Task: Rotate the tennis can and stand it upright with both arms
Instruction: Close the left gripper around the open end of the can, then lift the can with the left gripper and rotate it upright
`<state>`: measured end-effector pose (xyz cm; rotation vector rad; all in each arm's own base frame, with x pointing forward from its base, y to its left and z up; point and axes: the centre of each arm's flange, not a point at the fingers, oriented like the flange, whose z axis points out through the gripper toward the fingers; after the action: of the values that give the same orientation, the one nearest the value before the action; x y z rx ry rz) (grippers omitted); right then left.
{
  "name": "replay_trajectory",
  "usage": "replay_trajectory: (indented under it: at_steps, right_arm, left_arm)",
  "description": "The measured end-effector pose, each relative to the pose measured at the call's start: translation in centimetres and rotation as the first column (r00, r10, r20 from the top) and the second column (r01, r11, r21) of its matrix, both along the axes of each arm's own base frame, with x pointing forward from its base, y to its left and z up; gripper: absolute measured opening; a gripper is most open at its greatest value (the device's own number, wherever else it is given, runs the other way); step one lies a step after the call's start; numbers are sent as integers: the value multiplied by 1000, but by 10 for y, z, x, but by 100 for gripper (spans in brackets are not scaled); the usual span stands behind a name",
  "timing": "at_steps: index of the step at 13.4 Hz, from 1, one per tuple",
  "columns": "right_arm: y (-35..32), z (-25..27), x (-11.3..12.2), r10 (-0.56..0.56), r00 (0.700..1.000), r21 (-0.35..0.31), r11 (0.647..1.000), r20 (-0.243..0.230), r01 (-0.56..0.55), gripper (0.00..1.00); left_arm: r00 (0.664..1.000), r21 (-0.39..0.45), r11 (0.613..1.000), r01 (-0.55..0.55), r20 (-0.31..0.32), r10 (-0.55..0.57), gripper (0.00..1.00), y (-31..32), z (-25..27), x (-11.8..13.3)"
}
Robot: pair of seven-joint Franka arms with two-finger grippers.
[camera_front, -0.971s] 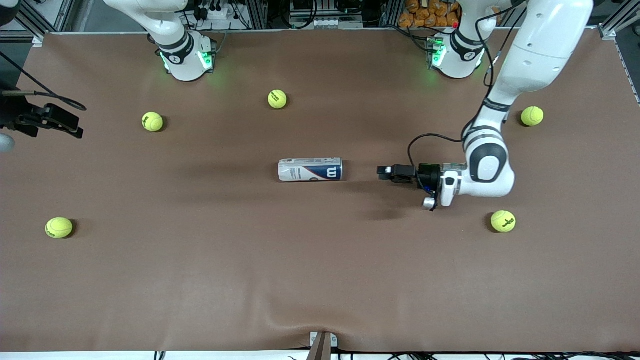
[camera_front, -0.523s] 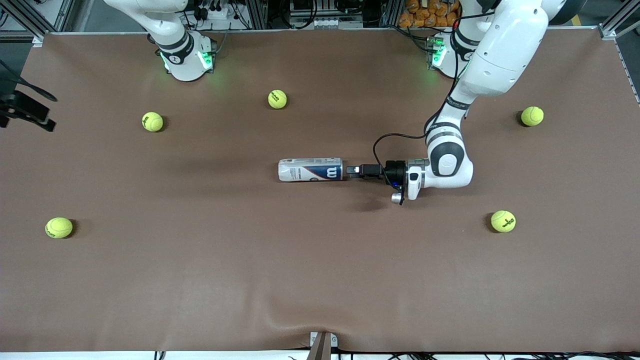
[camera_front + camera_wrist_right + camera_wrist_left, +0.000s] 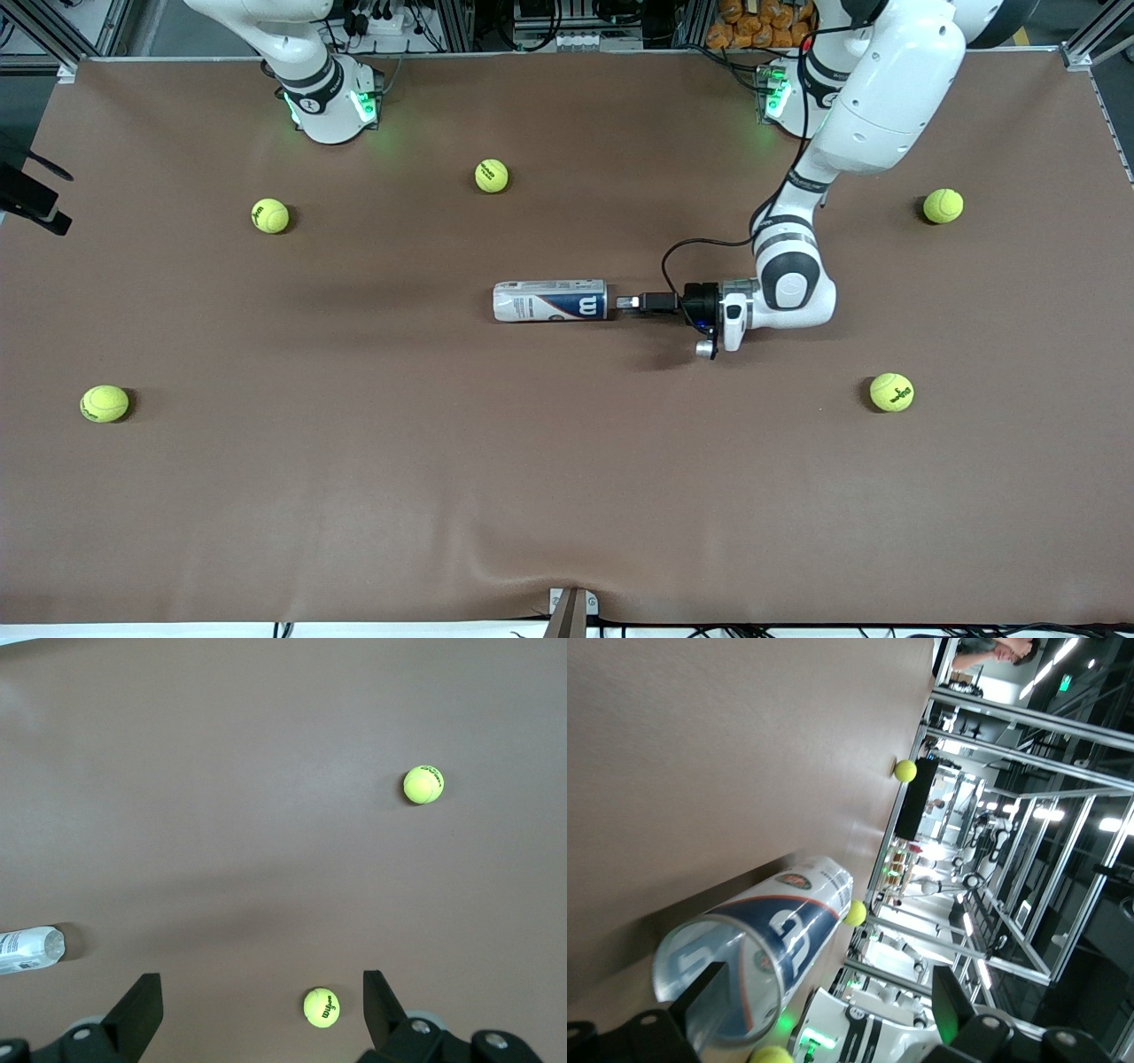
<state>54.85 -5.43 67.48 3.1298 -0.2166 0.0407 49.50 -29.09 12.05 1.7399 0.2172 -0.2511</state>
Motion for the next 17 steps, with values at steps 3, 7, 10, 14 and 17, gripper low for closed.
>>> replay_trajectory:
  at_steps: [3,7,10,14,17]
  right_arm:
    - [0,-1,0,-3,1000,4,1000,-8,3,100]
    - [4,-5,-4,-12,999,11,1000,-46,12,100]
    - [7,-5,-5,-14,999,33,999,-51,16,100]
    - [6,-6,-6,-19,998,66,998,-58,23,100]
    - [3,-8,-9,-25,996,70,997,-87,31,100]
  left_arm:
    - [1000,0,1000,-5,-14,5,100,-15,-4,-9]
    - [999,2,1000,-7,-34,8,96,-18,-14,-14]
    - [999,-6,1000,-12,-39,12,76,-26,-17,-16]
    - [999,-6,1000,-7,-37,7,32,-29,-19,-17]
    - [1000,-10,1000,-7,-27,7,5,-31,-17,-13]
